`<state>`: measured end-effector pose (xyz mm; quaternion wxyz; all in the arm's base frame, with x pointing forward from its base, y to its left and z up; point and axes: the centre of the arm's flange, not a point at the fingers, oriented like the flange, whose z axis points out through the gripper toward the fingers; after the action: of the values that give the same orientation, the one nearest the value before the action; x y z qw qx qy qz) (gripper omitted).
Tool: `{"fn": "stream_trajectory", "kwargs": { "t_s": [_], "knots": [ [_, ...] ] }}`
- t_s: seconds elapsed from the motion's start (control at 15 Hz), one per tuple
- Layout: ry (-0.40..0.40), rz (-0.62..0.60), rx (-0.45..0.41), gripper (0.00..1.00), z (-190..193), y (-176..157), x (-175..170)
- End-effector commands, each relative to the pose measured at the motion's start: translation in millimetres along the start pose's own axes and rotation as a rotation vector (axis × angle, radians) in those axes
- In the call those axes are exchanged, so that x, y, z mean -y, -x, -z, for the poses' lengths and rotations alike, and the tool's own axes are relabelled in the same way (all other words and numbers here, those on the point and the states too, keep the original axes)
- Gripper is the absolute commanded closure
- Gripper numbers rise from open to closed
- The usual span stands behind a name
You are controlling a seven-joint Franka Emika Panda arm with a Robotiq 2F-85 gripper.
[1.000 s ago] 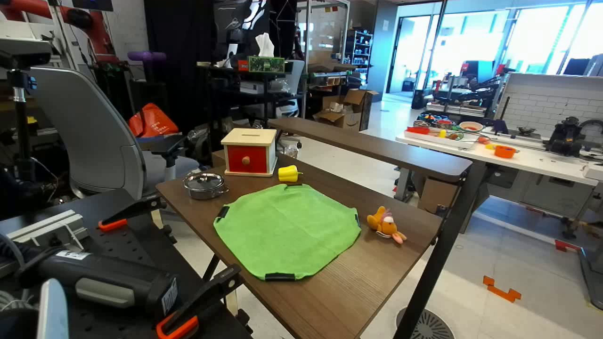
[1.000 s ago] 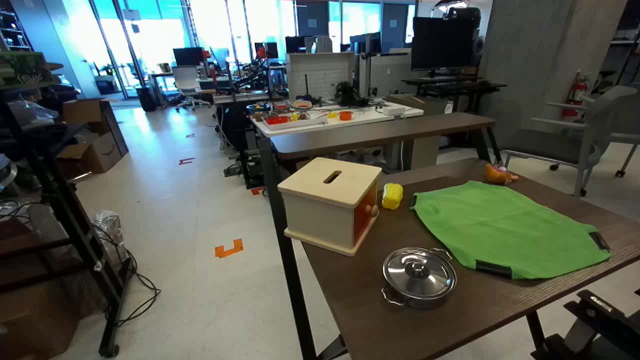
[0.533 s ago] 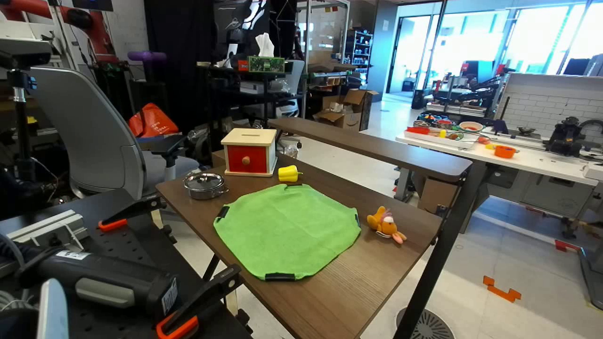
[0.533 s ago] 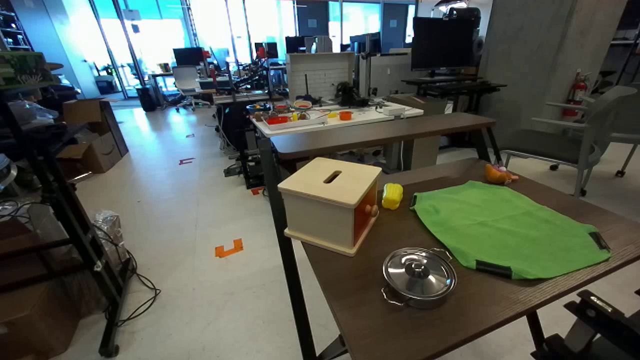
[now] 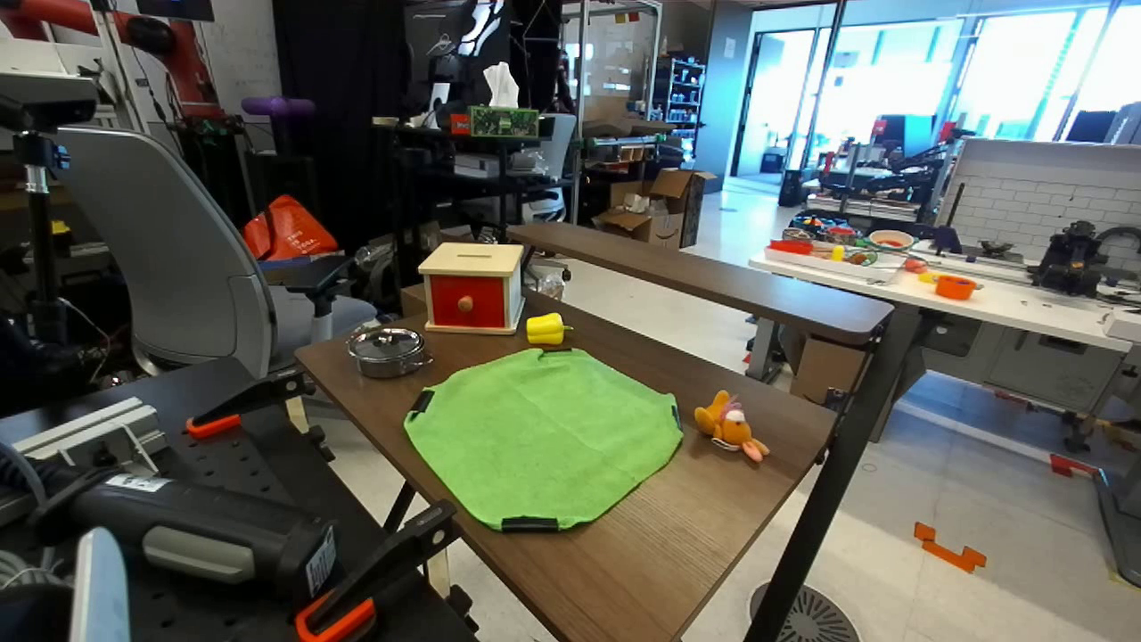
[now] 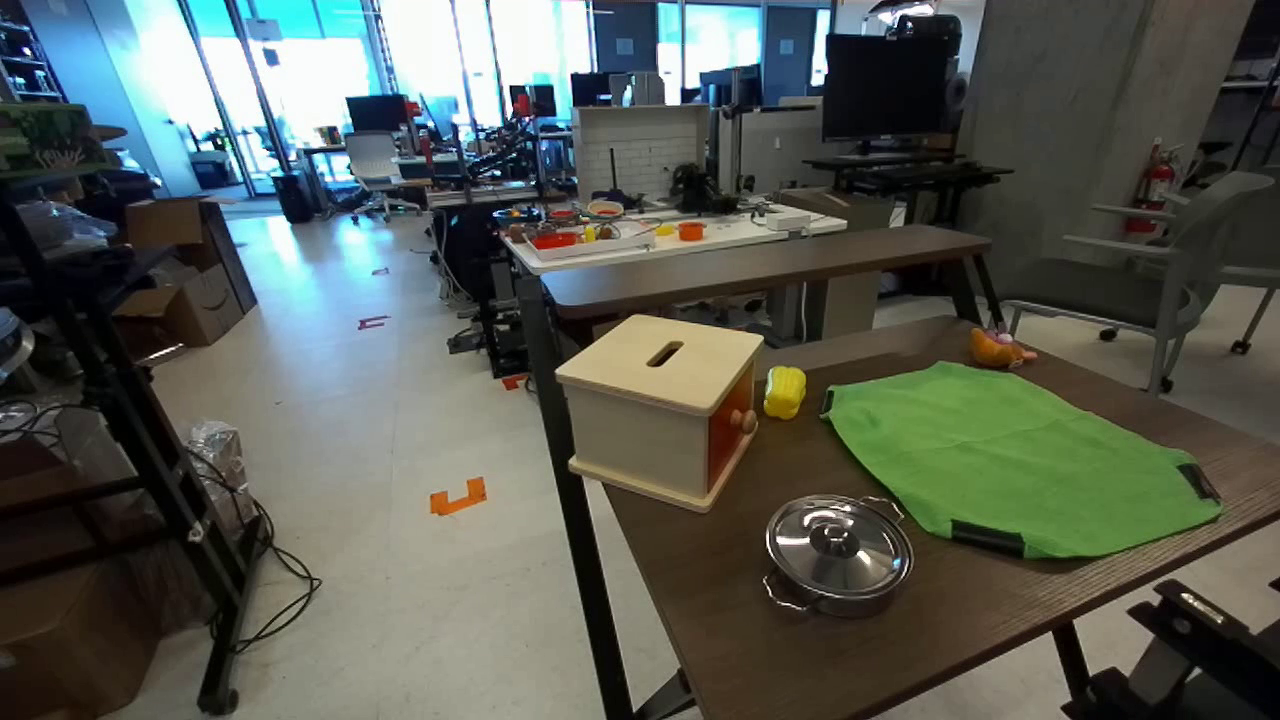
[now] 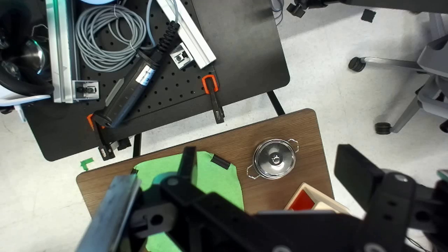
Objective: Remove the lid from the pot
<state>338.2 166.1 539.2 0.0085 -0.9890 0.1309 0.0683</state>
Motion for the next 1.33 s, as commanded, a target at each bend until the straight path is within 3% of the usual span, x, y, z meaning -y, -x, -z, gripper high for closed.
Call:
{"fn": "stream_trajectory", "kwargs": {
  "t_s": [0.0,1.0,1.27],
  "knots": [
    [0.000,0.000,0.000,0.00,0,0,0],
    [0.000,0.000,0.000,0.00,0,0,0],
    [0.009,-0.038,-0.014,0.00,-1,-19,-3]
  ]
}}
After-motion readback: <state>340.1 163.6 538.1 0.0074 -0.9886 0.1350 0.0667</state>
